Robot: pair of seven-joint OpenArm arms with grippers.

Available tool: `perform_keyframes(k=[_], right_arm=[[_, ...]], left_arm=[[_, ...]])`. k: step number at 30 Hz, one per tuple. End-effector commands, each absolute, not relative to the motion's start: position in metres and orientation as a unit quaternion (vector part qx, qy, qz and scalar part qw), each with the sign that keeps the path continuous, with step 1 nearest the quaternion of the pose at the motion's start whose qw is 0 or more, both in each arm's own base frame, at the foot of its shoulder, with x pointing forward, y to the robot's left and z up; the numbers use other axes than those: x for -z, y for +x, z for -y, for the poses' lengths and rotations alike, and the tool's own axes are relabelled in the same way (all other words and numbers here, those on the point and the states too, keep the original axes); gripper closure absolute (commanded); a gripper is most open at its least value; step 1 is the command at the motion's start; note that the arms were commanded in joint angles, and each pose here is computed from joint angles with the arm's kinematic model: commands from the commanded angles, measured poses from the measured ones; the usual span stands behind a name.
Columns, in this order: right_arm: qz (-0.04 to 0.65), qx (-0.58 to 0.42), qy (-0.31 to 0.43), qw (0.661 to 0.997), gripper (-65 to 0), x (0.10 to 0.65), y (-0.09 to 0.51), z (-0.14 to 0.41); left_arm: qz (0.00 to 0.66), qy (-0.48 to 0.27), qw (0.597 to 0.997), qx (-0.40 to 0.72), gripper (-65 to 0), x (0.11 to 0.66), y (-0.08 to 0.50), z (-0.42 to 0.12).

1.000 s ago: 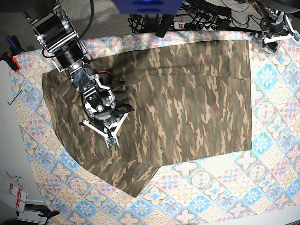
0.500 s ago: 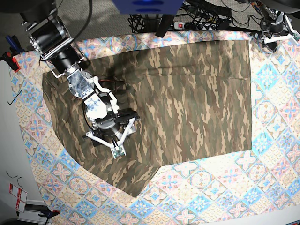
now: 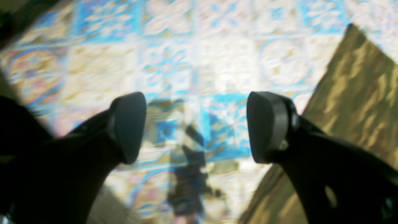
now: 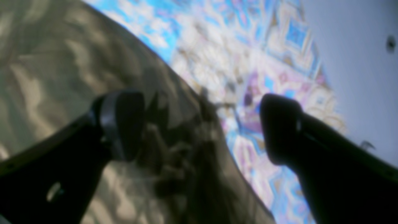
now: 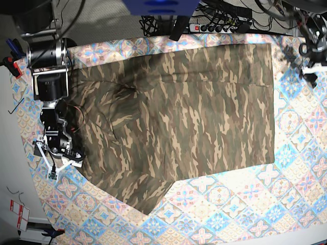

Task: Fold the T-shirt properly
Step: 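Move the right gripper to the shirt's side edge and lower it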

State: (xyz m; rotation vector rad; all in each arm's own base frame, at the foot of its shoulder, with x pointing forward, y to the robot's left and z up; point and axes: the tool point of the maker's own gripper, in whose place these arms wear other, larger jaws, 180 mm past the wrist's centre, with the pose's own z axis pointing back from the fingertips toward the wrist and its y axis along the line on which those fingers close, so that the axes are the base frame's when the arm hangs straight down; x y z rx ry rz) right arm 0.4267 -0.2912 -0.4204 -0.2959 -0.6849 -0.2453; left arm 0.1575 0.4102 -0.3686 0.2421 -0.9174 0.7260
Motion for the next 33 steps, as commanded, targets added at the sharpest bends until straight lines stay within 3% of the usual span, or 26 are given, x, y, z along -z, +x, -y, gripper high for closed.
perform_keyframes(k=[1, 7, 10, 21, 33], right_arm=[[0.368, 0.128, -0.155, 0.908, -55.8, 0.397, 0.447, 0.303], [0.369, 0.098, -0.151, 0.912, -55.8, 0.419, 0.443, 0.322], [0.345, 0.103, -0.157, 0.92, -55.8, 0.438, 0.432, 0.33], [0.382, 0.08, -0.138, 0.91, -55.8, 0.426, 0.448, 0.317], [0.364, 0.082, -0.109, 0.921, -55.8, 0.449, 0.444, 0.282]], left_arm=[[0.452, 0.115, 0.819, -0.334, -49.7, 0.354, 0.174, -0.419], [0.453, 0.064, 0.84, -0.292, -49.7, 0.347, 0.215, -0.408], [0.455, 0.065, 0.839, -0.291, -49.7, 0.346, 0.216, -0.408], [0.439, 0.069, 0.847, -0.291, -49.7, 0.355, 0.203, -0.409], [0.439, 0.069, 0.847, -0.292, -49.7, 0.355, 0.203, -0.408]])
